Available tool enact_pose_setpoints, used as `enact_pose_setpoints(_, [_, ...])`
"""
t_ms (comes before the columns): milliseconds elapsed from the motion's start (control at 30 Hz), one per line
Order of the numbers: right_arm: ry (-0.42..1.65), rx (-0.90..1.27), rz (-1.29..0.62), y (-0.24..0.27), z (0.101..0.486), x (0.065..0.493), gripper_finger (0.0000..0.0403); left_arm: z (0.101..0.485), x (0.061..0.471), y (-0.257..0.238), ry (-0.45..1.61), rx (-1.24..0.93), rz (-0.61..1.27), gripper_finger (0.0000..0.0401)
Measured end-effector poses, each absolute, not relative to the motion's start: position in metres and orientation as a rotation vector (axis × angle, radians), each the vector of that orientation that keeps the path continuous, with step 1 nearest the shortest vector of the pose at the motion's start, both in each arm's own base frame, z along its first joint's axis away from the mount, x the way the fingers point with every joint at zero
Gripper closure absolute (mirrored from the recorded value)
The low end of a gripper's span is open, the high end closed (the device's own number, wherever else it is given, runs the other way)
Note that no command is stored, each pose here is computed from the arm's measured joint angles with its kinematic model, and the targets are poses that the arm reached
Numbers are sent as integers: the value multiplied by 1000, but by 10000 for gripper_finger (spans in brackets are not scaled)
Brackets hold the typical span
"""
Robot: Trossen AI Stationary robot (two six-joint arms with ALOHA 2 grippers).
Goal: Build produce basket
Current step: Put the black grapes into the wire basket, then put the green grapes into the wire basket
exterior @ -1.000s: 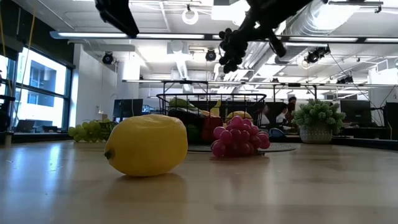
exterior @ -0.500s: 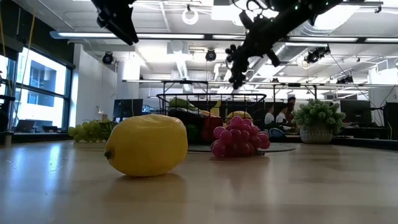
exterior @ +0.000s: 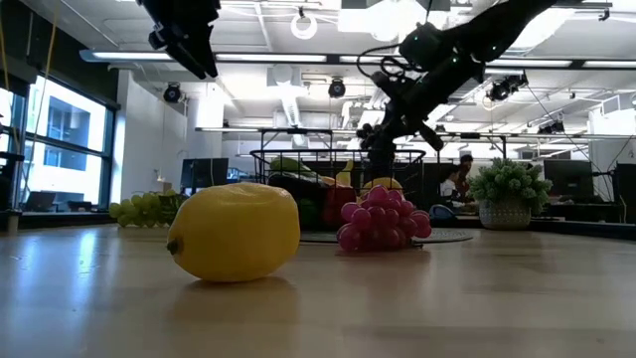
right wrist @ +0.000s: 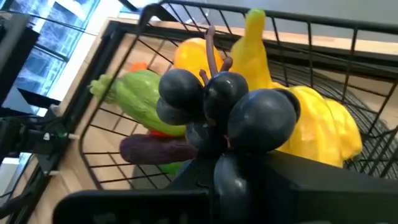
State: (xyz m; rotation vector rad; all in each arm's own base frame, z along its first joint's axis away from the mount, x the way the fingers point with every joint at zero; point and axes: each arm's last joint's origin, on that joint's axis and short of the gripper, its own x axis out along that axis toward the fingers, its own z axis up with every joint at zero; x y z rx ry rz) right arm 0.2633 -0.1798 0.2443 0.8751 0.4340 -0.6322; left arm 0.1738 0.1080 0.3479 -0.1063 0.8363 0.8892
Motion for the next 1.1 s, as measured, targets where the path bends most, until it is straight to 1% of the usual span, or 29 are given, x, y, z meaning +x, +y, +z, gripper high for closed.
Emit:
enact_pose_setpoints(200, [474,888,-662,-187,236,260,401,348,167,119,838,-131,946,142])
enact_pose_setpoints(300, [488,868,-666,-189,235,257,391,348,163,123,839,-142,972,142])
enact_pose_setpoints(400, [490,855,-672,-192,235,255,361,348,160,127,842,-156,987,142])
enact_pose_setpoints(633, [484,820,-717,-202,235,247,264,347,153,135,842,-187,1025,142])
enact_pose_setpoints(733, [474,839,-710,-208,236,242,238,346,149,139,852,-231,1006,142])
enact_pose_setpoints(867, [450,844,-701,-213,242,233,227,335,143,144,884,-294,986,142])
enact_pose_setpoints(1100, [387,746,-685,-215,258,226,226,312,131,156,931,-356,1035,142])
